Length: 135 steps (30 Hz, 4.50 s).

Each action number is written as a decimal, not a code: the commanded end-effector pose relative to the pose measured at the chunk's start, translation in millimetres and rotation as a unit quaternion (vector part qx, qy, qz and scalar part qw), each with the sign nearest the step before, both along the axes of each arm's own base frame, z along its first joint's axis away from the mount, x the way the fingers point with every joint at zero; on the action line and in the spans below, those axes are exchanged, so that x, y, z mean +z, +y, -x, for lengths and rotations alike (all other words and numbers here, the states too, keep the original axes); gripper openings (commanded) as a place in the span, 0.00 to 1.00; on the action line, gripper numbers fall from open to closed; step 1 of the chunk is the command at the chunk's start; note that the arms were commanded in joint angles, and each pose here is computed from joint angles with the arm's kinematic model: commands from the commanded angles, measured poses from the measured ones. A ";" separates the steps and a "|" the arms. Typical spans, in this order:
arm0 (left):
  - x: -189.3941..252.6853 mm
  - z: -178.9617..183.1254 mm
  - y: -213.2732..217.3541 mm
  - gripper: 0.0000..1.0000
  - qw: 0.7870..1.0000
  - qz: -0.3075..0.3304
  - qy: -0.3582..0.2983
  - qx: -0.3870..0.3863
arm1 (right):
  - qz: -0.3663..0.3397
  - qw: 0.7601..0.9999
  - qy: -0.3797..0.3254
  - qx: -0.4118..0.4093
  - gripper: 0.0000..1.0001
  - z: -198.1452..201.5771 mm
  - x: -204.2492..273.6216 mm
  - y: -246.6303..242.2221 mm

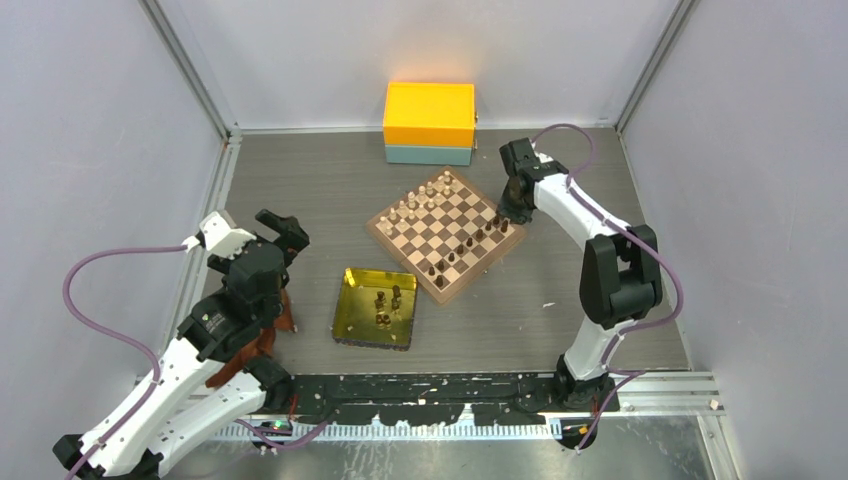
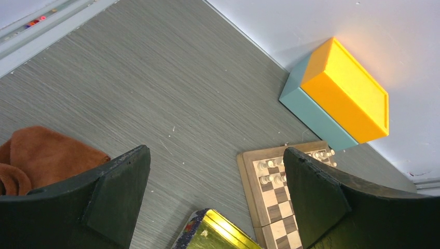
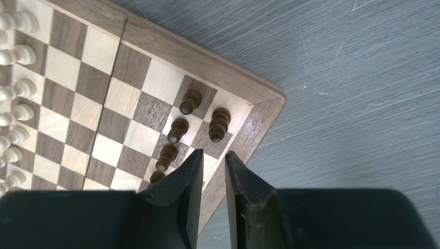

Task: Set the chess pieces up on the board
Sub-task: Place the chess piece on the chessboard, then pick up the chess piece from the storage box.

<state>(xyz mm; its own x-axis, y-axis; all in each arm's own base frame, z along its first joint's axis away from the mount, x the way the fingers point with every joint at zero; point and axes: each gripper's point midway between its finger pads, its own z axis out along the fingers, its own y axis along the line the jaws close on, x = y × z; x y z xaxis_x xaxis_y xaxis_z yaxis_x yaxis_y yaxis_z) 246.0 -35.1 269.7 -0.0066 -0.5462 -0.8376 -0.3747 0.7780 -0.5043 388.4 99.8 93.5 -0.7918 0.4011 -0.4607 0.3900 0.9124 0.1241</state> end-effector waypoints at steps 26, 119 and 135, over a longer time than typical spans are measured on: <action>-6.4 5.4 8.5 1.00 1.000 0.004 -0.003 0.018 | 0.003 0.954 -0.116 0.278 0.26 91.4 89.6 202.4; -0.1 14.2 19.7 1.00 0.999 0.001 -0.017 0.027 | 0.036 0.887 -0.014 0.461 0.30 155.6 -18.6 315.2; -1.2 12.5 18.4 1.00 0.999 0.000 -0.018 0.027 | 0.032 0.886 -0.005 0.462 0.01 155.4 -22.3 312.4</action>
<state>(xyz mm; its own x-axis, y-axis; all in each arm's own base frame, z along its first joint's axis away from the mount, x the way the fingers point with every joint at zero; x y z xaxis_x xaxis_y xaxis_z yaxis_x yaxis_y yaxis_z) 231.4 -20.4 260.0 0.0022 -0.5405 -0.8413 -0.3913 0.7738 -0.4981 224.9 401.2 56.7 -0.7784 -0.4627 -0.4244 -0.5233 0.8516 0.0314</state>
